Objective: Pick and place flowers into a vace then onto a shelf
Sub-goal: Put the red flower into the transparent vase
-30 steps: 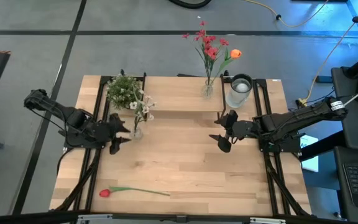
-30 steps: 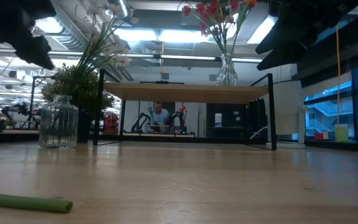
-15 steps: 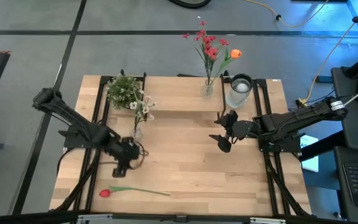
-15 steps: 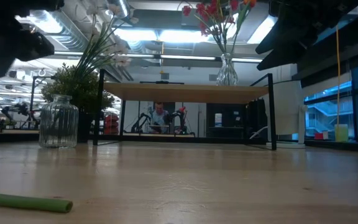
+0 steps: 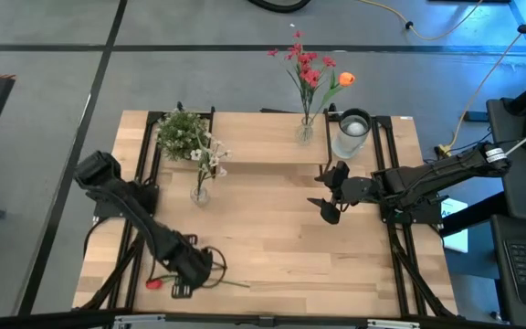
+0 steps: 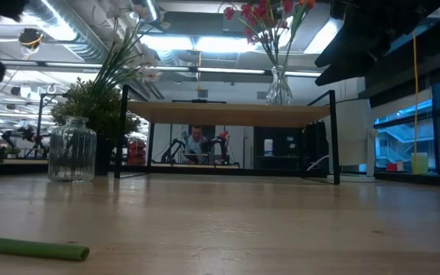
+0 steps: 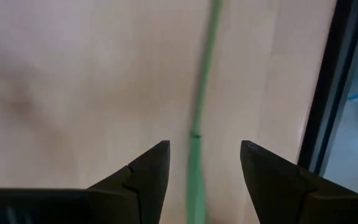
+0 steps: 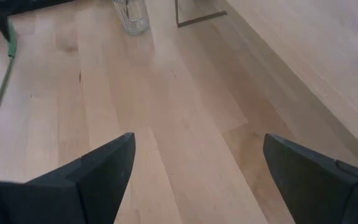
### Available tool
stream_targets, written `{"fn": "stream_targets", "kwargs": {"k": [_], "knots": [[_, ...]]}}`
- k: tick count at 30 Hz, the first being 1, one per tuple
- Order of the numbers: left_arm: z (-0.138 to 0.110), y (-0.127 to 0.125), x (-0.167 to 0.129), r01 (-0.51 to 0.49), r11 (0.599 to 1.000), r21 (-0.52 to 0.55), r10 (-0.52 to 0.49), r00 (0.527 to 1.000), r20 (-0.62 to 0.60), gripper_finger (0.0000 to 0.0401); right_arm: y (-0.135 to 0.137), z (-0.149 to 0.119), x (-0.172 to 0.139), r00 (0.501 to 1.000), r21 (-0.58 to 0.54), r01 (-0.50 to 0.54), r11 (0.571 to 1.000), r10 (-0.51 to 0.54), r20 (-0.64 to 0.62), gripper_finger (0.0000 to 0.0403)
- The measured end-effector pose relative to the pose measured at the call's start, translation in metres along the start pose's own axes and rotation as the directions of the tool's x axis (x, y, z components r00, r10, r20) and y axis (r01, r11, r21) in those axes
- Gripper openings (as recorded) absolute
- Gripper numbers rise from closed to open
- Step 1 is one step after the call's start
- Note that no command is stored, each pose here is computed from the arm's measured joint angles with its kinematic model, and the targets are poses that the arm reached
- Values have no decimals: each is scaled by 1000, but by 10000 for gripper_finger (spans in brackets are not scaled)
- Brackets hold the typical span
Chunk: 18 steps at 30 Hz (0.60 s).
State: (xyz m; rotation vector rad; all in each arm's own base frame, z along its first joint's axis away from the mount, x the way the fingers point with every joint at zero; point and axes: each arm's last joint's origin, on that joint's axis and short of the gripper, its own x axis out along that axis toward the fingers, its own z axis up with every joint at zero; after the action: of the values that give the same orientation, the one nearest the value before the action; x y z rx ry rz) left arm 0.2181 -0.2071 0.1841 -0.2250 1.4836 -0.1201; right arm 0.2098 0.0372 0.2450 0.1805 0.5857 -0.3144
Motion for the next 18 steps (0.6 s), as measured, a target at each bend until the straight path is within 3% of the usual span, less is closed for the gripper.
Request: {"fn": "stream_targets", "kwargs": {"k": [3,8,18], "knots": [[1,-11,12,-28,1000,-7,28,999,-16,189,0,0,0,1000,1,0,1000,0,0,353],[-2,-15,33,-67,990,-128,55,994,-95,189,0,0,0,1000,1,0,1000,0,0,353],[-8,-18,48,-84,984,-158,55,982,-182,164,0,0,0,1000,3,-1,1000,1,0,353]]}}
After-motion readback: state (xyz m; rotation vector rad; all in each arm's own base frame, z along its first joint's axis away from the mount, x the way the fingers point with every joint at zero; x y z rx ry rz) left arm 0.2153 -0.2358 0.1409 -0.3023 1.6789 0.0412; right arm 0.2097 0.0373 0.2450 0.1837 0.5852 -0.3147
